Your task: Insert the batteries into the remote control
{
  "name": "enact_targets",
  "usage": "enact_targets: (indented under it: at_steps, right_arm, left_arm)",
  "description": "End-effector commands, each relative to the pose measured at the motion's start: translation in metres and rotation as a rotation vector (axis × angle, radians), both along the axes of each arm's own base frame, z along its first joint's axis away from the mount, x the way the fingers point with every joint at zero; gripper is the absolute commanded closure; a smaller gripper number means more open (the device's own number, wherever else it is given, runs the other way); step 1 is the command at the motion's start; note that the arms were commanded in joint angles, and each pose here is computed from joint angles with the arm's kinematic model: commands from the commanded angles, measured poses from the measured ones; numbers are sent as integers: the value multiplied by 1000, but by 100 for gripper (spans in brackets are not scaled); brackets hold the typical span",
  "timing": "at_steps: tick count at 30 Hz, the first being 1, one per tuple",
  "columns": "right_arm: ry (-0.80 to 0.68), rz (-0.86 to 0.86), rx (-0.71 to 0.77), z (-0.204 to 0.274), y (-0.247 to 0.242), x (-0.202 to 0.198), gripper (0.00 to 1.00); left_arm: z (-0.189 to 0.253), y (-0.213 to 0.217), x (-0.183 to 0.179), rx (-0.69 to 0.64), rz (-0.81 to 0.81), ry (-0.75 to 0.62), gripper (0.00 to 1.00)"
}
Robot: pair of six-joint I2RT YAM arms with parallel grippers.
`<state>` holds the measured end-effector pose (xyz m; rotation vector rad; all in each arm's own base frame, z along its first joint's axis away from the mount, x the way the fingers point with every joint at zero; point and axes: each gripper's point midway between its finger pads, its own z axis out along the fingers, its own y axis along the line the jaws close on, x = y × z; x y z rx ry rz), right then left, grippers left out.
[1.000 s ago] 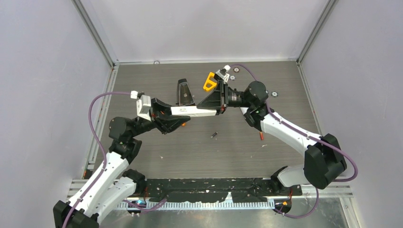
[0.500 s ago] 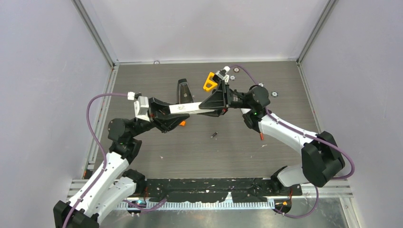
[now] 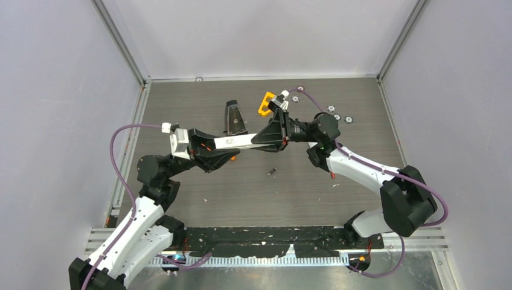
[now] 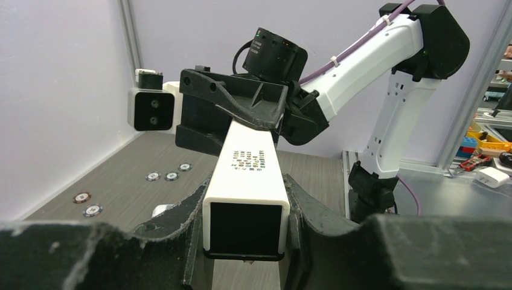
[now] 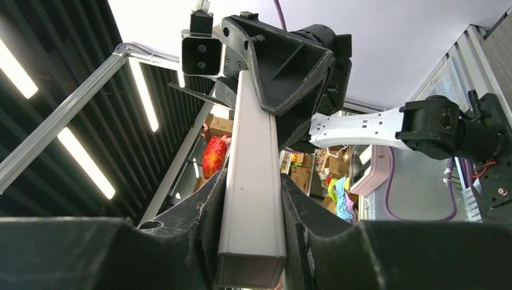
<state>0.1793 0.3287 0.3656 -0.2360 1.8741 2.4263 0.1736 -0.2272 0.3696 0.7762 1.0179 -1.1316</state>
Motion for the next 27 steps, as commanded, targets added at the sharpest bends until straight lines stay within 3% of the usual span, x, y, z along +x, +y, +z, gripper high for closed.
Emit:
enact_targets:
  at_steps: [1, 4, 14, 27]
  right_arm:
    - [-25, -34, 32, 4, -5, 2, 83]
    - [-21, -51, 39, 4, -7, 4, 89]
    - [-2, -100, 32, 1, -14, 11, 89]
    - [-1, -156, 0, -13, -21, 22, 75]
  left_arm:
    - [28, 14, -4, -77, 68, -124, 100]
    - [29, 16, -5, -83, 75, -131, 100]
    - [31, 21, -7, -95, 93, -146, 100]
    - [39, 25, -17, -113, 83, -167, 100]
